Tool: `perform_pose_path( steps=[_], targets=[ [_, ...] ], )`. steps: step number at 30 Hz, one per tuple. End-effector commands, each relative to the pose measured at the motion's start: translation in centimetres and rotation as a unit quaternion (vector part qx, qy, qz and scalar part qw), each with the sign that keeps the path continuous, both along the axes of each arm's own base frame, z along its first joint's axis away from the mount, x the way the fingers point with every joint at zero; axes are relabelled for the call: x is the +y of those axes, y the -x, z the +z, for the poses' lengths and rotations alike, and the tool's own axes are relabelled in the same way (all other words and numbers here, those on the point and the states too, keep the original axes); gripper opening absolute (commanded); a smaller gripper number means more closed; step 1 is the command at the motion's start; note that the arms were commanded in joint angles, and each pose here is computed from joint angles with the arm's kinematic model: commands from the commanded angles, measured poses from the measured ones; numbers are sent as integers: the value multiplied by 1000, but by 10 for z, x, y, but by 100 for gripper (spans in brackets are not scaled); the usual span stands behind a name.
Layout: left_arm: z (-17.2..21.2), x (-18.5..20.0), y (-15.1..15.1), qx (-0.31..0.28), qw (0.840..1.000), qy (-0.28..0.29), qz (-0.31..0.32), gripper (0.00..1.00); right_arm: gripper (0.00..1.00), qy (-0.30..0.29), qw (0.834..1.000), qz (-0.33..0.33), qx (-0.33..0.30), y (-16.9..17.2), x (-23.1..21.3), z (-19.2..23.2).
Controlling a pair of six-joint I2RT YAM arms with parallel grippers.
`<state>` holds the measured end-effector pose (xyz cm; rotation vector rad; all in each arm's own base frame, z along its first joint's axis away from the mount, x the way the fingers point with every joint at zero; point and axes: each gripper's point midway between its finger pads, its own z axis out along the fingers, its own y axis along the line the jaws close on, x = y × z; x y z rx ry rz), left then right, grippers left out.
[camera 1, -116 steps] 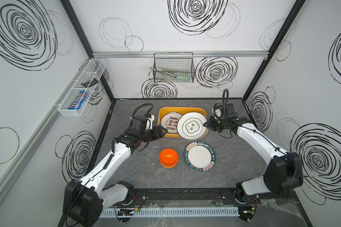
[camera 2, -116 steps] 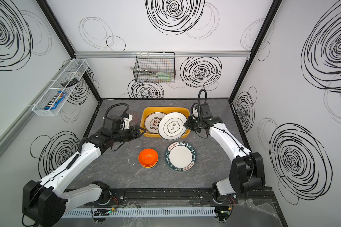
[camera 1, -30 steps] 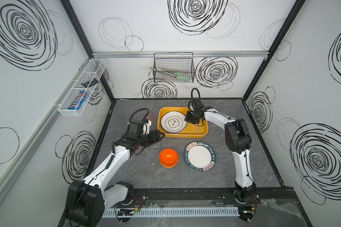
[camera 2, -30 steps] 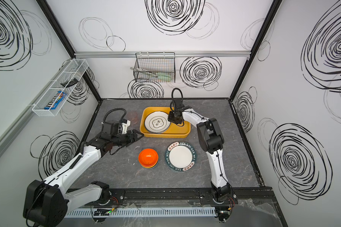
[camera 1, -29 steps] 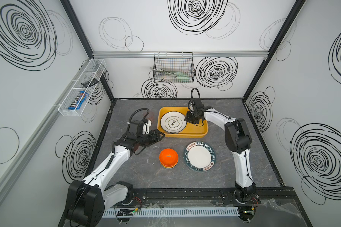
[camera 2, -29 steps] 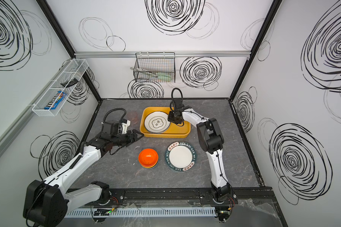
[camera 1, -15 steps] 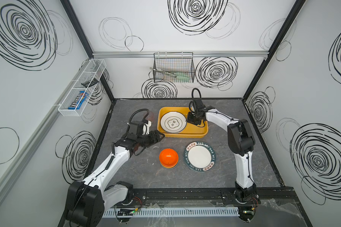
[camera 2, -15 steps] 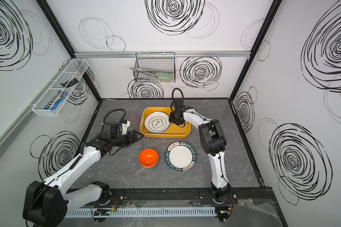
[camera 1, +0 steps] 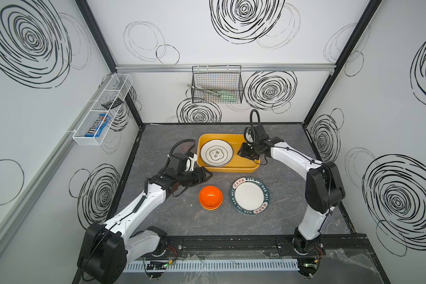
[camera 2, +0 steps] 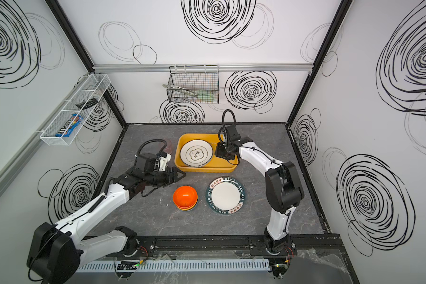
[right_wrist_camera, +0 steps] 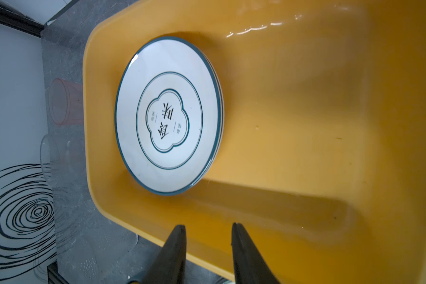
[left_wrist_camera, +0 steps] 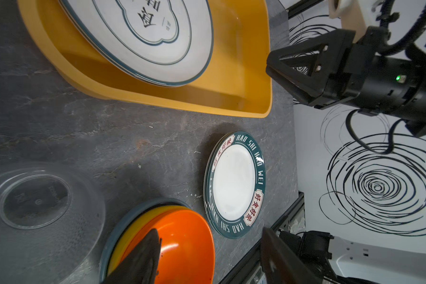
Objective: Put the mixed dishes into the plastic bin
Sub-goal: 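Return the right gripper to the table plate while the left gripper approaches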
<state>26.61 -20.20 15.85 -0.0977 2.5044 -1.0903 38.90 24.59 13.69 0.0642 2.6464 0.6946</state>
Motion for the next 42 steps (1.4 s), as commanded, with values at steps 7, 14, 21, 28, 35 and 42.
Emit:
perform_pose_path(
  steps=[7,14,21,28,35,42],
  targets=[
    [15,-47,-8,-37,997,-31,-53,67,36,-14,1000,8,-1,60,-36,17],
    [7,-81,-4,-46,990,-91,-96,66,41,-16,999,-34,14,100,-82,6],
    [-9,-111,2,-40,983,-129,-128,65,43,-17,996,-78,39,131,-119,-11],
    [-37,-126,9,-27,970,-191,-147,65,47,-10,991,-115,62,152,-136,-32],
    [-66,-129,12,-10,959,-239,-150,65,48,-9,987,-123,106,172,-138,-61],
    [-83,-135,15,3,955,-249,-160,66,48,-6,984,-129,120,178,-139,-76]
  ],
)
